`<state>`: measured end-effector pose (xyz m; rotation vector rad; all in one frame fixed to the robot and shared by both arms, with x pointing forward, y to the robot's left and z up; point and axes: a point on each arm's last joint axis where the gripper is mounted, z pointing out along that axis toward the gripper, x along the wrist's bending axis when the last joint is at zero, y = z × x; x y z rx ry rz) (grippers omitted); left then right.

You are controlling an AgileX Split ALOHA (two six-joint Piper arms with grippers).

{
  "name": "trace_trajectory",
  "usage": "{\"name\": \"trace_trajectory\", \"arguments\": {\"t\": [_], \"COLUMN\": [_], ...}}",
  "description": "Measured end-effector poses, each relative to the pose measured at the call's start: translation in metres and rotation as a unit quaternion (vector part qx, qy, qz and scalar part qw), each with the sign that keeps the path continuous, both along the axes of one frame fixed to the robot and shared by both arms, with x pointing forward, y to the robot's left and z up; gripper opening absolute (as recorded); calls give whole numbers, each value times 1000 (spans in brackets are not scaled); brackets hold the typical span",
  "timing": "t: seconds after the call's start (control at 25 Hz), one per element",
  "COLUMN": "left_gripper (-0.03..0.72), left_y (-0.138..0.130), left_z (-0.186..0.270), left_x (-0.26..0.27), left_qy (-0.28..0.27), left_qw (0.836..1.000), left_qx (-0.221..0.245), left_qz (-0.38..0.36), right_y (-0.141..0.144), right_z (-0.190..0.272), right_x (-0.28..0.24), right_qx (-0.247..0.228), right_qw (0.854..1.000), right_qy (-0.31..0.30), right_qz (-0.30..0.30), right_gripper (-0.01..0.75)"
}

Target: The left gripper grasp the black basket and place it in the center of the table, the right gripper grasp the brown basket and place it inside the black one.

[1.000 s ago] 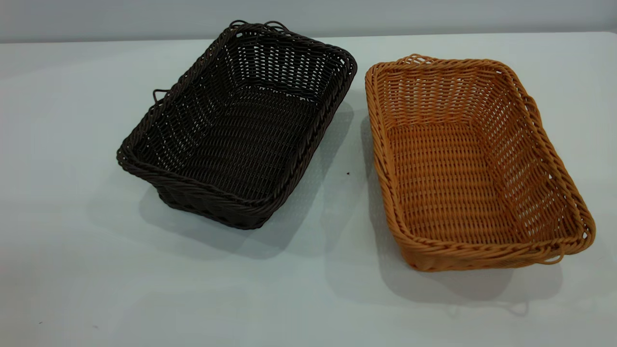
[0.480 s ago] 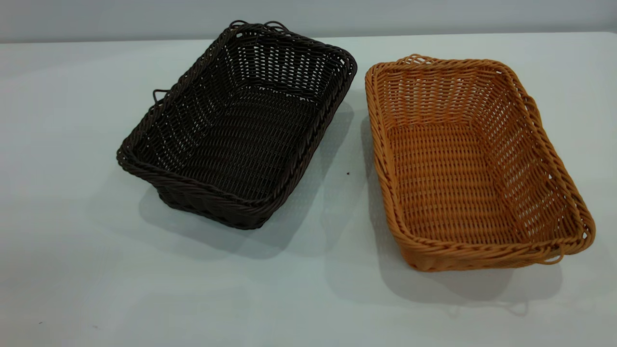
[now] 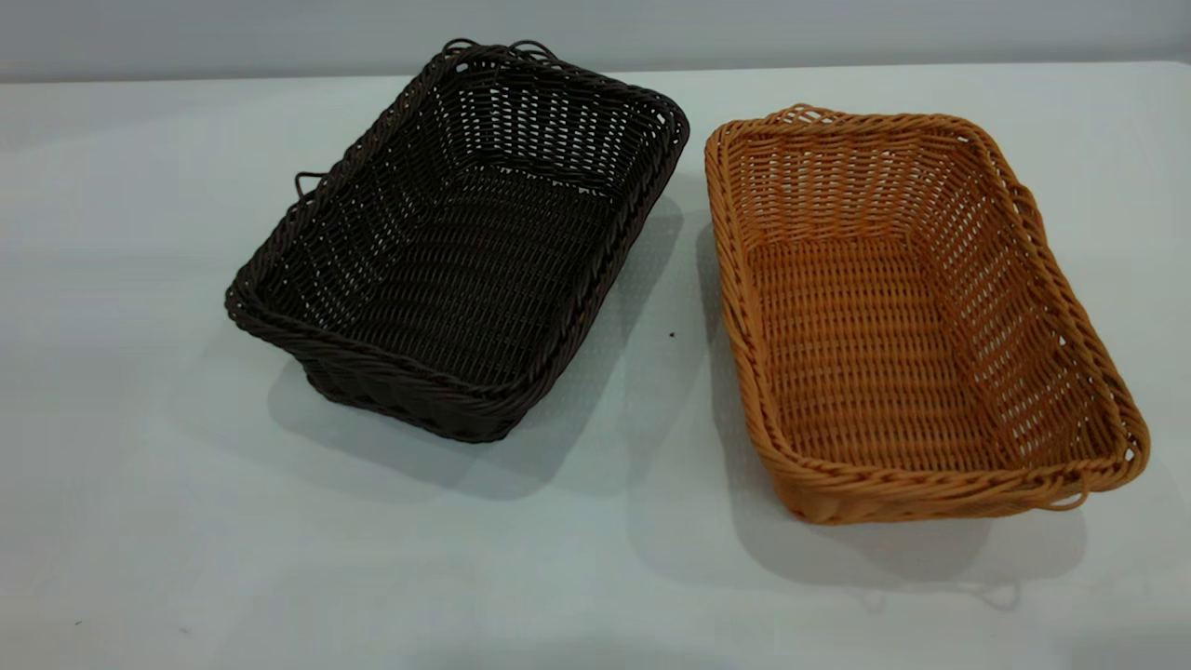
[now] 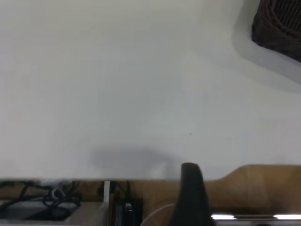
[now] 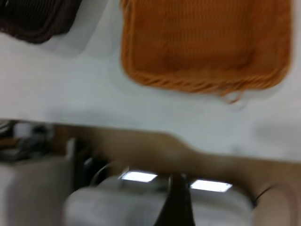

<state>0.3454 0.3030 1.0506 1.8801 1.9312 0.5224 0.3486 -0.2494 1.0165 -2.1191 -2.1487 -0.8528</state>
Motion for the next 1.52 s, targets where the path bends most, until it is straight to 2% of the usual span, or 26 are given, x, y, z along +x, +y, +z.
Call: {"name": "trace_trajectory", "arguments": {"t": [0.16,0.32,0.48,0.68,0.8,0.92,1.0,1.12,1.28,1.52], "left_gripper": [549,551,551,551,551,551,551,551,551,551], "left_y": [-1,0,1,0,-1,-4,-6,-9,-12,-14], "left_z": [-8,-16,-23,-31,-38,-44,-45,-46,-48,-50], "left_x": [43,81,115,147,161,173,180,188,193,202], "left_qy": [7,8,17,37,47,54,53,48,45,42], "left_qw": [1000,1000,1000,999,998,997,996,994,993,992], "left_qx": [-10,-14,-16,-39,-47,-61,-73,-90,-99,-102], "left_qz": [-11,-8,-5,5,2,-7,-15,-27,-44,-61], "right_y": [17,30,39,46,48,49,50,59,73,66], "right_z": [-23,-54,-86,-115,-125,-135,-141,-151,-158,-179], "right_x": [31,56,79,99,108,113,114,110,103,105], "right_qx": [74,125,167,224,258,276,274,256,250,209], "right_qw": [991,964,928,879,844,814,805,803,793,780], "right_qy": [101,208,272,307,324,337,343,358,367,346], "right_qz": [-49,-111,-192,-288,-341,-384,-400,-402,-417,-479], "right_gripper": [573,573,573,573,573,573,573,573,573,571]}}
